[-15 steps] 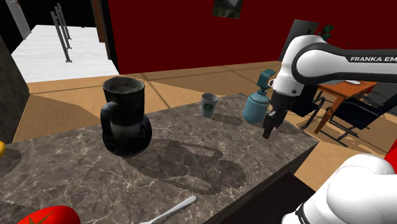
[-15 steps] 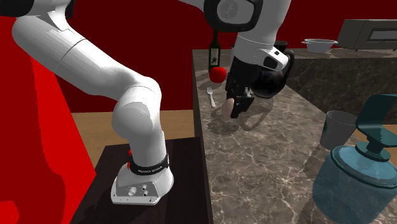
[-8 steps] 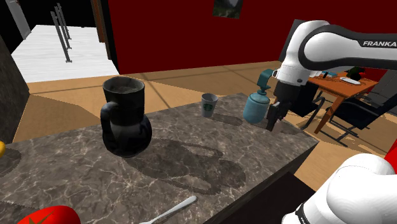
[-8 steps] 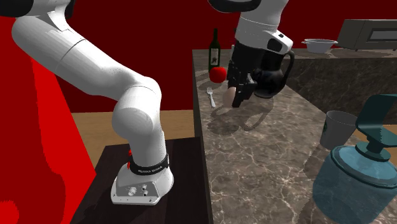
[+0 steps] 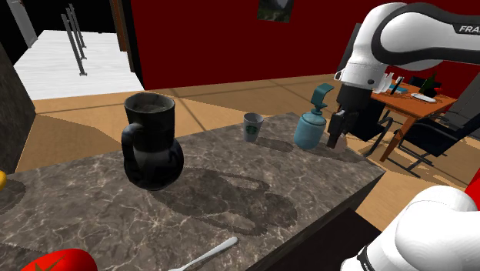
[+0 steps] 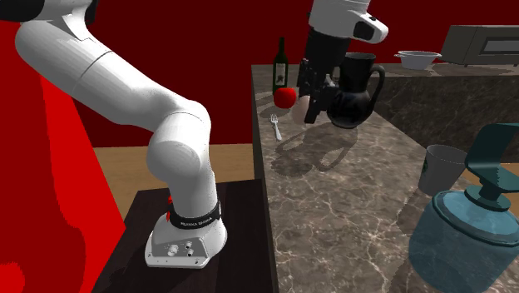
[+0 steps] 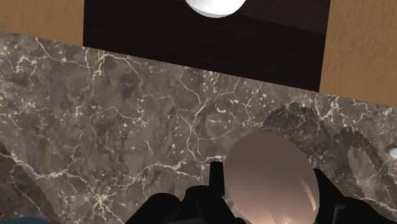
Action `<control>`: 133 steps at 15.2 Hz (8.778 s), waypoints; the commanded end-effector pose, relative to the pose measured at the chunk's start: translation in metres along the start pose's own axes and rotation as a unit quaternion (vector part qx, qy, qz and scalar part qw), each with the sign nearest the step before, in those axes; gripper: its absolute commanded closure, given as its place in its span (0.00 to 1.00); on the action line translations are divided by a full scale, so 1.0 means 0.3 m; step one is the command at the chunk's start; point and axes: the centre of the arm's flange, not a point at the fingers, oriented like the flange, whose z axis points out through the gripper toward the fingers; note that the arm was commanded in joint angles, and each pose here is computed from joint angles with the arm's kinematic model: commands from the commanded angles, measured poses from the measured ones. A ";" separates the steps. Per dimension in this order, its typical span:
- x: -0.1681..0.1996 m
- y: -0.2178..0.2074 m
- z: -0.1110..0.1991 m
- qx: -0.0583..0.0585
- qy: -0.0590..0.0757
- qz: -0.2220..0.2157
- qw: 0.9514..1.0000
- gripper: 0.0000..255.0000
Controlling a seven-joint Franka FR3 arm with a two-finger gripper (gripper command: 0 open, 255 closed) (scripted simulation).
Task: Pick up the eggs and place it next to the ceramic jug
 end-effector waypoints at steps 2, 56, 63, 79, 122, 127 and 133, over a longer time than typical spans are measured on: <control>-0.006 -0.007 -0.054 0.000 0.000 0.000 1.000 1.00; 0.400 -1.175 -0.384 0.000 0.000 0.000 1.000 1.00; 0.475 -1.336 -0.329 0.000 0.000 0.000 1.000 1.00; 0.510 -1.287 -0.054 0.000 0.000 0.000 1.000 1.00; 0.603 -1.154 0.686 0.000 0.000 0.000 1.000 1.00; 0.614 -1.139 0.772 0.000 0.000 0.000 1.000 1.00; 0.618 -1.134 0.802 0.000 0.000 0.000 1.000 1.00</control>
